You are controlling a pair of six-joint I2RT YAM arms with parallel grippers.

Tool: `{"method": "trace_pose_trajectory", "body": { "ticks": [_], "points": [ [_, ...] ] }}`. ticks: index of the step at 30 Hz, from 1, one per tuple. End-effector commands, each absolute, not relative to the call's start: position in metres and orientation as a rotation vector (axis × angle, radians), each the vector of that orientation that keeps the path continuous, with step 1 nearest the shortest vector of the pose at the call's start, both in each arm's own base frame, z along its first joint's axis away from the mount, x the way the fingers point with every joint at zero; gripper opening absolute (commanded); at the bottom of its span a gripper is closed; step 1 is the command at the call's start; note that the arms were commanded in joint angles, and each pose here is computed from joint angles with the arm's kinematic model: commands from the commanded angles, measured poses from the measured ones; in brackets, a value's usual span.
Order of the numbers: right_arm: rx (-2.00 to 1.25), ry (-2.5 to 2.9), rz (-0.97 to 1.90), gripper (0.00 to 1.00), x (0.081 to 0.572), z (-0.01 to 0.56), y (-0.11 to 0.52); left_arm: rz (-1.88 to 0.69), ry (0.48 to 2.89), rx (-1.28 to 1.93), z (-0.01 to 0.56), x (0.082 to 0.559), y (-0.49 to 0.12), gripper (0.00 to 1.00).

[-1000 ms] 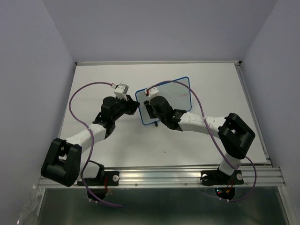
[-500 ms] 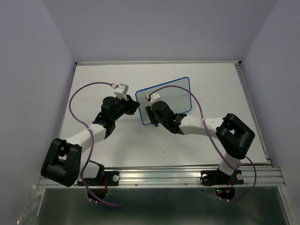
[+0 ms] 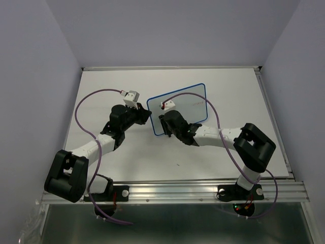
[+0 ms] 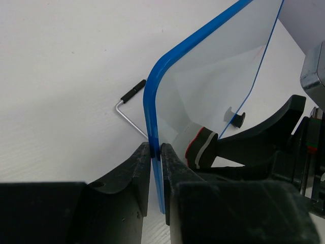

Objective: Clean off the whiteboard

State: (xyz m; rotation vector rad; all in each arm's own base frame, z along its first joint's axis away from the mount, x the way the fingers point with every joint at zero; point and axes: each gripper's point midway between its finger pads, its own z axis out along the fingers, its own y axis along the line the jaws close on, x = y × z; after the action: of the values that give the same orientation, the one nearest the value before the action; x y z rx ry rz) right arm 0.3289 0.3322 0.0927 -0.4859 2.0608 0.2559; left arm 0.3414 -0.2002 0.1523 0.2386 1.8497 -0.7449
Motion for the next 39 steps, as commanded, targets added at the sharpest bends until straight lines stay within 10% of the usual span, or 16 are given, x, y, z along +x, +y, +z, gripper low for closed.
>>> {"method": "trace_pose_trajectory", "body": {
  "ticks": [1, 20, 39],
  "points": [
    [-0.318, 1.946, 0.238, 0.01, 0.357, 0.144, 0.331, -0.747, 1.837, 0.284, 0.153, 0.339, -0.203, 0.00],
    [-0.356, 1.783, 0.541, 0.01, 0.354, 0.168, 0.368, -0.755, 1.840, 0.290, 0.152, 0.338, -0.204, 0.00],
    [-0.044, 1.797, 0.210, 0.01, 0.385, 0.167, 0.286, -0.749, 1.841, 0.287, 0.151, 0.339, -0.203, 0.00]
  ]
}}
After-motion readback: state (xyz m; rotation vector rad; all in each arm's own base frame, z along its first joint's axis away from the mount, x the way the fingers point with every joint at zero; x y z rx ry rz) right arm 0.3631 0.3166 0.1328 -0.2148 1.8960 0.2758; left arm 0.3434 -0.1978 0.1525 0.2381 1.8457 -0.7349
